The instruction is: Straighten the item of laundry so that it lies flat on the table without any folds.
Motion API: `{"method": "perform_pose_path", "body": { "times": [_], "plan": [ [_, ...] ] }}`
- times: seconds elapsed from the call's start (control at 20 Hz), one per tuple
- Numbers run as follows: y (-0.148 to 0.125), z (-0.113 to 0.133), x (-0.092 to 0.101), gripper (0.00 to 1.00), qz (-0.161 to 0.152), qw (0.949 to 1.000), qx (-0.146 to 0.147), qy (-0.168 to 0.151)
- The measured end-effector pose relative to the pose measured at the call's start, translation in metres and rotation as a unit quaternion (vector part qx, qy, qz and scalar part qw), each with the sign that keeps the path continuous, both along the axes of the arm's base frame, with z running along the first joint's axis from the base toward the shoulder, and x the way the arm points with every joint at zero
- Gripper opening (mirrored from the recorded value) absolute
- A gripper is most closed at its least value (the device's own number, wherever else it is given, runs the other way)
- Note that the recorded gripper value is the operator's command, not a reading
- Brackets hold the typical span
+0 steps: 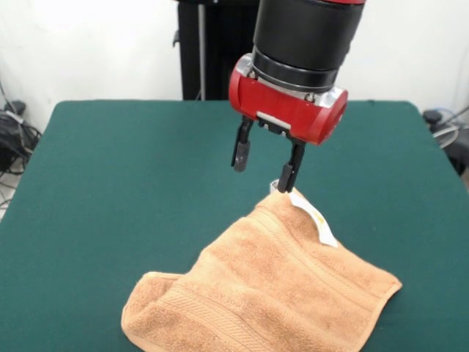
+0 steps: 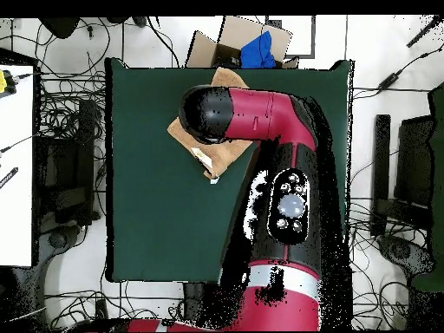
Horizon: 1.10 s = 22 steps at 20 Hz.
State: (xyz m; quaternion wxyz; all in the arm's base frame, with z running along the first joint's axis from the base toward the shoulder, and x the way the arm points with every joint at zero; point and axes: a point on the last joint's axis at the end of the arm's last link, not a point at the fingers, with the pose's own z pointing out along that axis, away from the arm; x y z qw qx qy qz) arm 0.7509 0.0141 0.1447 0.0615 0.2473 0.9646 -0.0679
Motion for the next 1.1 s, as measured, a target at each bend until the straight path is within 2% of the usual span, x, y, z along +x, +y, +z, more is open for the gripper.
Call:
{"method": "perform_pose_path", "body": {
  "times": [0.4,1.1],
  "plan": [
    [0.004,0.0,0.002,1.0,-0.005,0.9999,0.011,-0.001],
    [0.009,0.003,0.013,1.0,-0.043,0.9974,0.059,-0.006]
  ]
}}
